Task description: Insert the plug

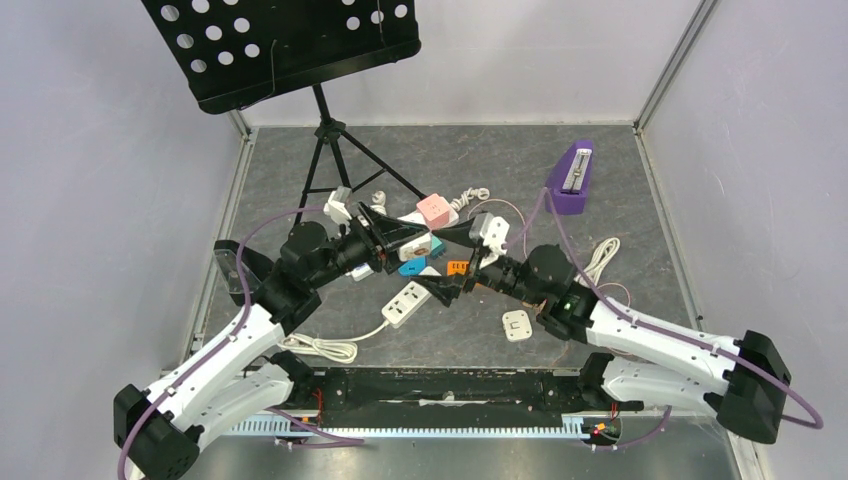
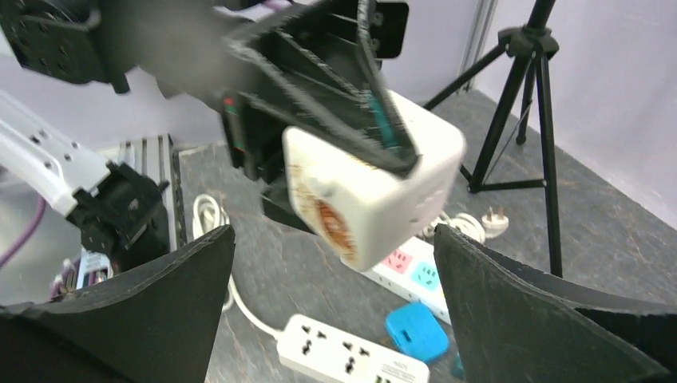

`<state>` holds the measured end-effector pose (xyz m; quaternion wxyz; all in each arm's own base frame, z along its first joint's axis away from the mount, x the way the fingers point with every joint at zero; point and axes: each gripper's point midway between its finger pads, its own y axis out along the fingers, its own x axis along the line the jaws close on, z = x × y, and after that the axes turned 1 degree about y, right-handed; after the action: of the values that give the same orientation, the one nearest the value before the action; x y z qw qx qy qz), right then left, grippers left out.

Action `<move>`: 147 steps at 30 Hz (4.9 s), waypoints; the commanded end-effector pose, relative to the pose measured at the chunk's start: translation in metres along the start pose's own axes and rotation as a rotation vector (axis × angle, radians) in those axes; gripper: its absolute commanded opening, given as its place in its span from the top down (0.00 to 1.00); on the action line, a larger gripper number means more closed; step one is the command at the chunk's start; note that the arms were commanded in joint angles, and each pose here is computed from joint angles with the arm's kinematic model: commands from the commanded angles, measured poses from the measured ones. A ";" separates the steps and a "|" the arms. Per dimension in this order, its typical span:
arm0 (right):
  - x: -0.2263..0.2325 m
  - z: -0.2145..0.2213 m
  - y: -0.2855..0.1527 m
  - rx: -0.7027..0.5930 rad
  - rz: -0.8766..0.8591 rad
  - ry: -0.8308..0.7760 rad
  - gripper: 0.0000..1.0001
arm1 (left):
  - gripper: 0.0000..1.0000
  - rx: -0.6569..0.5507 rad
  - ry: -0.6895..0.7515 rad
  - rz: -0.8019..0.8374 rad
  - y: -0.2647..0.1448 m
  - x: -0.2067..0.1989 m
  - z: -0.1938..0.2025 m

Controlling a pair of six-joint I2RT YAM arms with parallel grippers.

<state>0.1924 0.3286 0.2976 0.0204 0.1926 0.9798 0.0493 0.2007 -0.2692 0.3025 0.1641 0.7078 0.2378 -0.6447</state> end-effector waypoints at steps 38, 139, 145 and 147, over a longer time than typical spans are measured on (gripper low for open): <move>-0.027 -0.047 0.063 -0.372 0.644 0.015 0.16 | 0.85 -0.198 -0.120 0.093 -0.022 -0.039 -0.029; -0.019 -0.034 0.037 0.286 0.120 0.377 1.00 | 0.61 -0.159 1.664 0.159 -0.001 0.000 -0.015; -0.027 -0.035 0.037 0.228 0.168 0.393 0.84 | 0.98 -0.192 1.635 0.137 -0.001 -0.004 -0.020; -0.030 -0.035 0.036 0.215 0.194 0.401 0.70 | 0.98 -0.206 1.631 0.145 -0.002 -0.007 -0.020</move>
<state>0.2304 0.3434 0.2922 -0.2135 0.2736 0.9321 -0.1039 0.2130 -0.2590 0.2838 -0.0116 0.9552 0.2715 0.1175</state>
